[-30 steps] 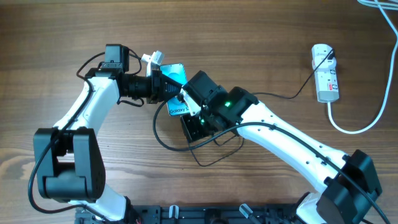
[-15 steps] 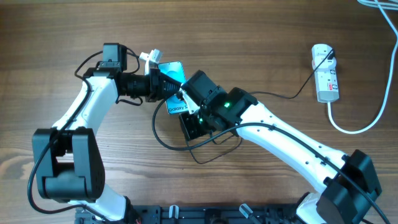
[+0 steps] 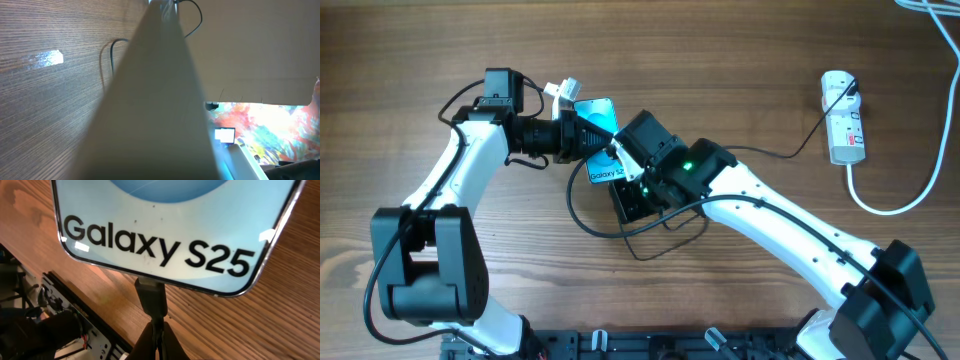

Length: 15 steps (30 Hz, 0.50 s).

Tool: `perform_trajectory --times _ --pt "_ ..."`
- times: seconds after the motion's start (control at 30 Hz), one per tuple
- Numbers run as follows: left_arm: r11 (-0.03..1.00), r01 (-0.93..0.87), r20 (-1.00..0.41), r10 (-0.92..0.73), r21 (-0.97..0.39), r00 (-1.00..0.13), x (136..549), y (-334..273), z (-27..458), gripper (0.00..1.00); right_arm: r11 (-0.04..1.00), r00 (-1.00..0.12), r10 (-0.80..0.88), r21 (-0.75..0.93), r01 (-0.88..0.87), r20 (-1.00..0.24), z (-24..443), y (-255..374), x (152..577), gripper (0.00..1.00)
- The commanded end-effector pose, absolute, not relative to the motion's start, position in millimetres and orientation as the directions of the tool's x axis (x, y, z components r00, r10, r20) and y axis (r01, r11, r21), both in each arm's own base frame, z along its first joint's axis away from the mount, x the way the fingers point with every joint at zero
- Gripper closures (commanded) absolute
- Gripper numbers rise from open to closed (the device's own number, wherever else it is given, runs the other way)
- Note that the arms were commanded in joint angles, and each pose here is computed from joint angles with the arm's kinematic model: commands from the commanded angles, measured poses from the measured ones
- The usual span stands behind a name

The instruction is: Plug charger to phone and switch on socket

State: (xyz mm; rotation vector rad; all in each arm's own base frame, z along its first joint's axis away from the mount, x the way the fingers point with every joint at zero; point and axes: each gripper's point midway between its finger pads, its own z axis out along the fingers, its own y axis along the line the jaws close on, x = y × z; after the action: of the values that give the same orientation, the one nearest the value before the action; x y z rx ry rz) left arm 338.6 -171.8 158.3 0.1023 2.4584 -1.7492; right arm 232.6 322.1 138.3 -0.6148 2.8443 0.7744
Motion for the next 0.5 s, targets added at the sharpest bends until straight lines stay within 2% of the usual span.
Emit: perform_trajectory --times 0.0,0.2,0.27,0.3,0.33,0.37,0.4,0.47 --pt "0.295 0.162 -0.166 0.014 -0.942 -0.986 329 -178 169 0.96 0.780 -0.877 -0.271 0.443 -0.441 -0.396 182 318 266 0.96" --pt "0.296 0.187 -0.189 0.021 -0.937 -0.982 329 -178 168 0.96 0.774 -0.872 -0.266 0.448 -0.447 -0.412 187 319 267 0.96" --pt "0.347 0.182 -0.188 0.015 -0.920 -0.982 332 -175 160 0.96 0.766 -0.863 -0.284 0.441 -0.467 -0.419 187 319 266 0.96" --pt "0.367 0.179 -0.187 0.013 -0.913 -0.982 333 -174 157 0.96 0.764 -0.858 -0.291 0.438 -0.475 -0.423 187 319 266 0.87" --pt "0.394 0.177 -0.187 0.011 -0.902 -0.982 334 -172 152 0.96 0.762 -0.855 -0.294 0.436 -0.479 -0.426 187 320 267 0.67" --pt "0.422 0.162 -0.178 0.002 -0.892 -0.984 336 -169 148 0.96 0.761 -0.855 -0.295 0.435 -0.480 -0.427 187 320 267 0.54" --pt "0.493 0.097 -0.133 -0.037 -0.865 -0.990 340 -161 136 0.96 0.760 -0.853 -0.294 0.436 -0.482 -0.432 188 320 267 0.41" --pt "0.646 -0.069 -0.051 -0.166 -0.760 -0.985 350 -133 108 0.96 0.755 -0.848 -0.289 0.439 -0.487 -0.444 189 322 270 0.26"
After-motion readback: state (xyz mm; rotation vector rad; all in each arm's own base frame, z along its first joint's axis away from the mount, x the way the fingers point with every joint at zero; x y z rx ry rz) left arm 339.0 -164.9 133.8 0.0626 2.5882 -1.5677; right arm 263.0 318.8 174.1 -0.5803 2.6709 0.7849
